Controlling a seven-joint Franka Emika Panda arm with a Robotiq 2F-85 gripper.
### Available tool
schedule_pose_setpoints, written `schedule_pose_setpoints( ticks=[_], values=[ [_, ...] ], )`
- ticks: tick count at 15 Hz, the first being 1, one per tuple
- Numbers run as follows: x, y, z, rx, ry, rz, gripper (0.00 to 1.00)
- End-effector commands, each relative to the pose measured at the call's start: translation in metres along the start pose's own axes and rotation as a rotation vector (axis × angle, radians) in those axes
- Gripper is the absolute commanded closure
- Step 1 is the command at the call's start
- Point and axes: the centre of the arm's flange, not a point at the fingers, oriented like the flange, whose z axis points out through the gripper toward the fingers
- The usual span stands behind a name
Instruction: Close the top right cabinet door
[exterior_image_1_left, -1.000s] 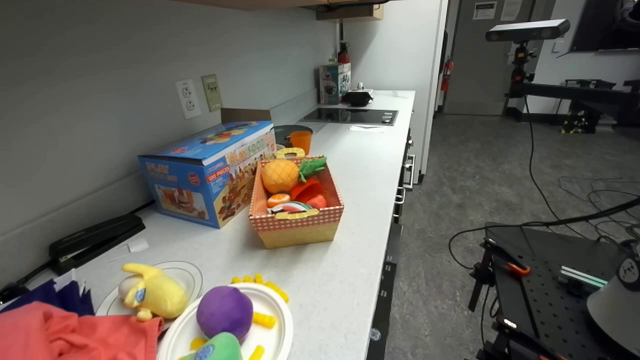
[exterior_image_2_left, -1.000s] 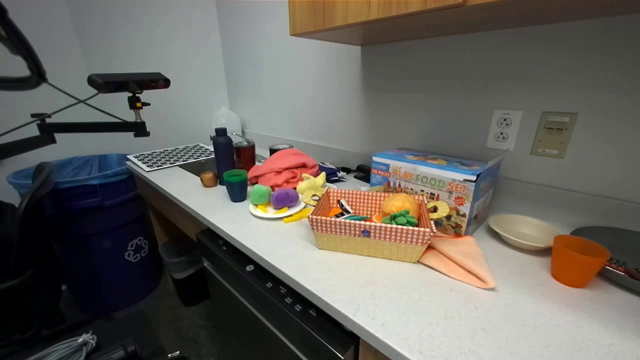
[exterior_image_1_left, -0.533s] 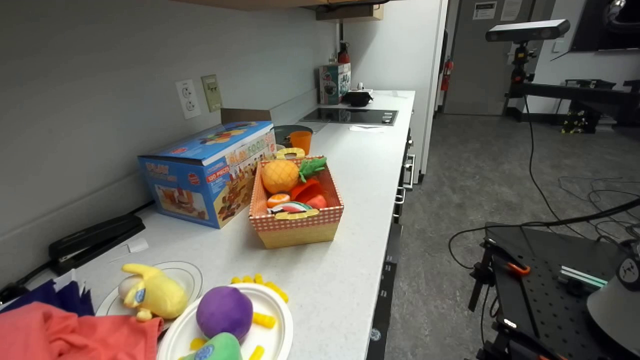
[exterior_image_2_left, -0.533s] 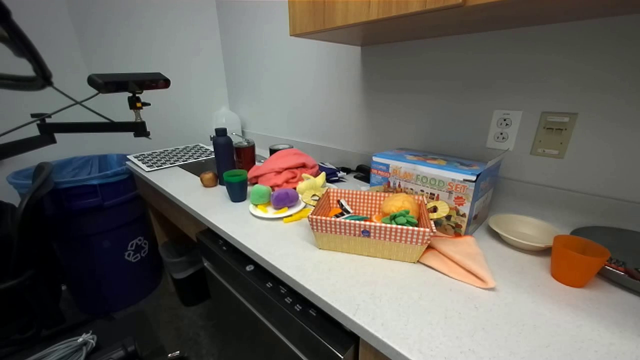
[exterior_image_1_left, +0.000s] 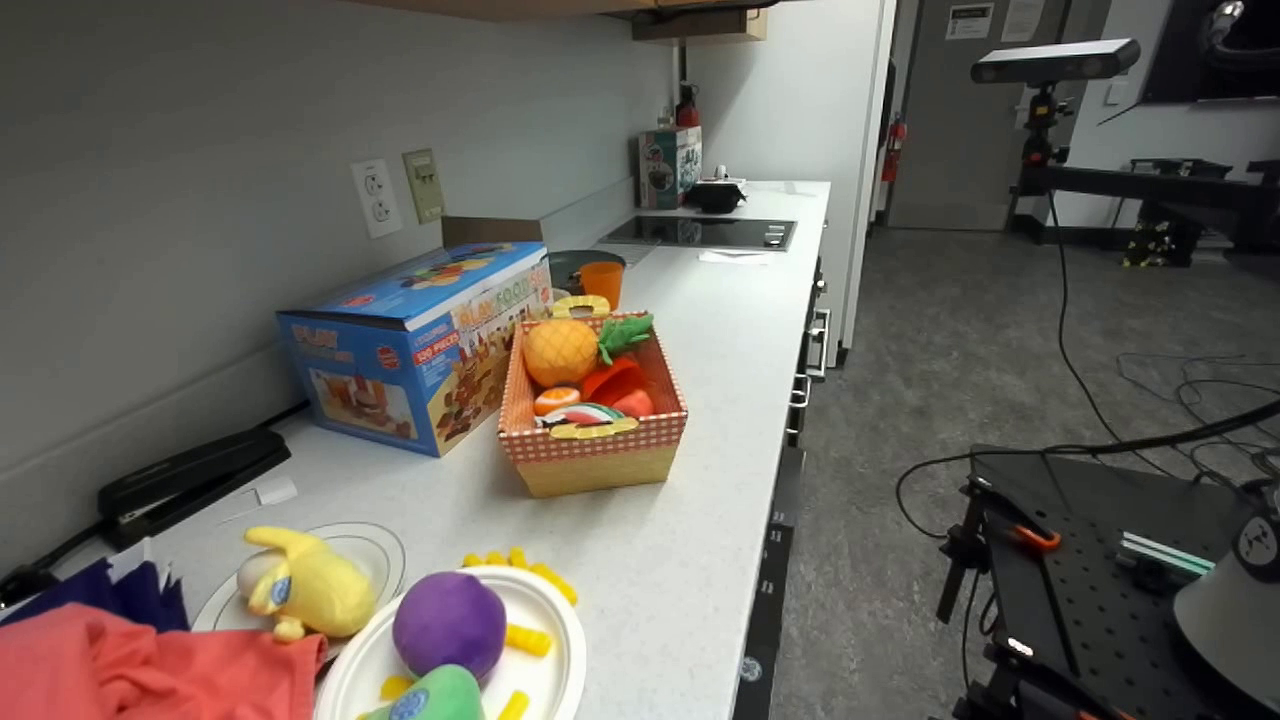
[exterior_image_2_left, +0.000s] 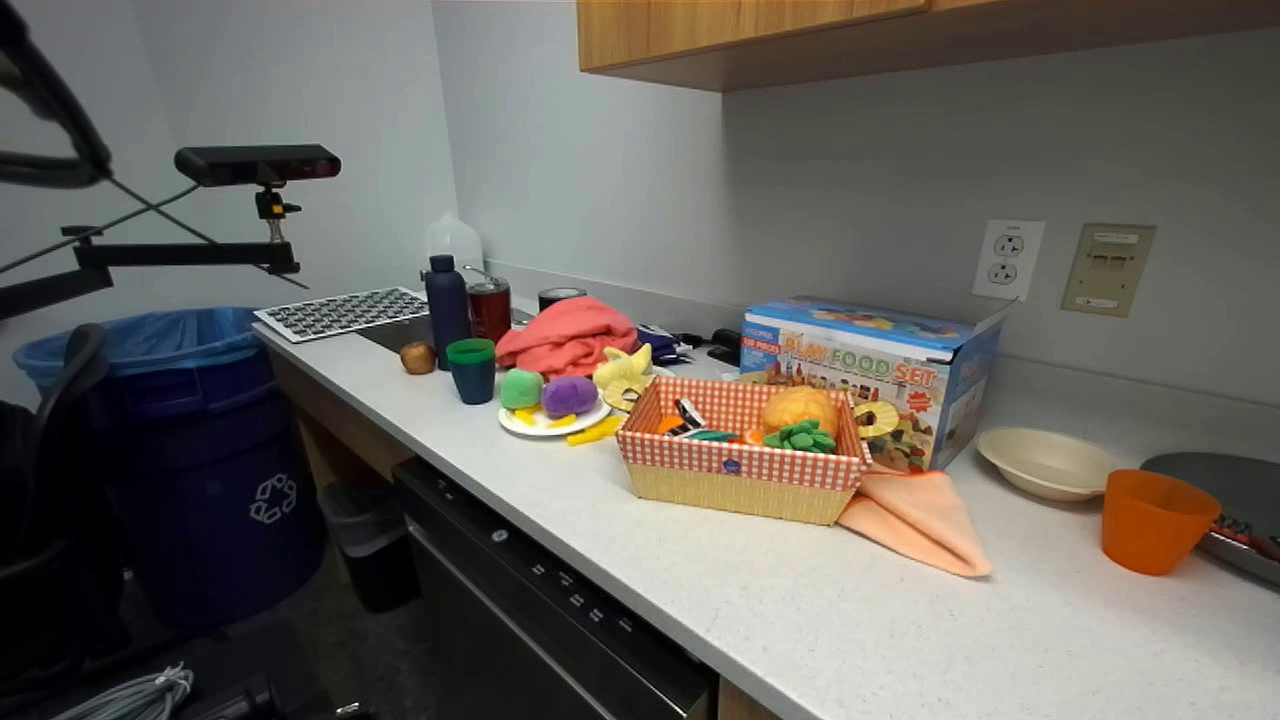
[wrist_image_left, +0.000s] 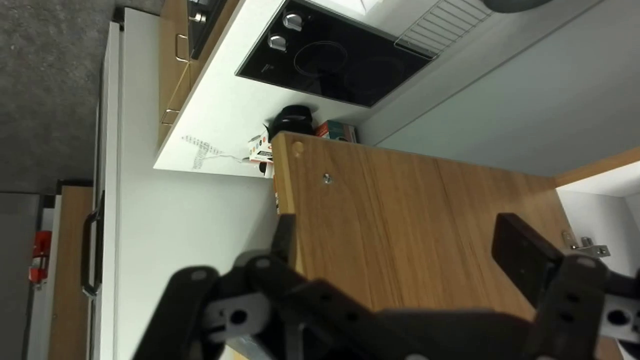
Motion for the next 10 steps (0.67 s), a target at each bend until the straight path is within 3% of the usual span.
schedule_pose_setpoints(
  ticks=[1, 6, 10],
  values=[
    [0.021, 0.007, 0.006, -0.045, 0.062, 0.056, 0.0],
    [0.062, 0.024, 0.004, -0.057, 0.193, 0.033, 0.0],
    [0.077, 0.021, 0.009, 0.052, 0.24, -0.128, 0.0]
  ],
)
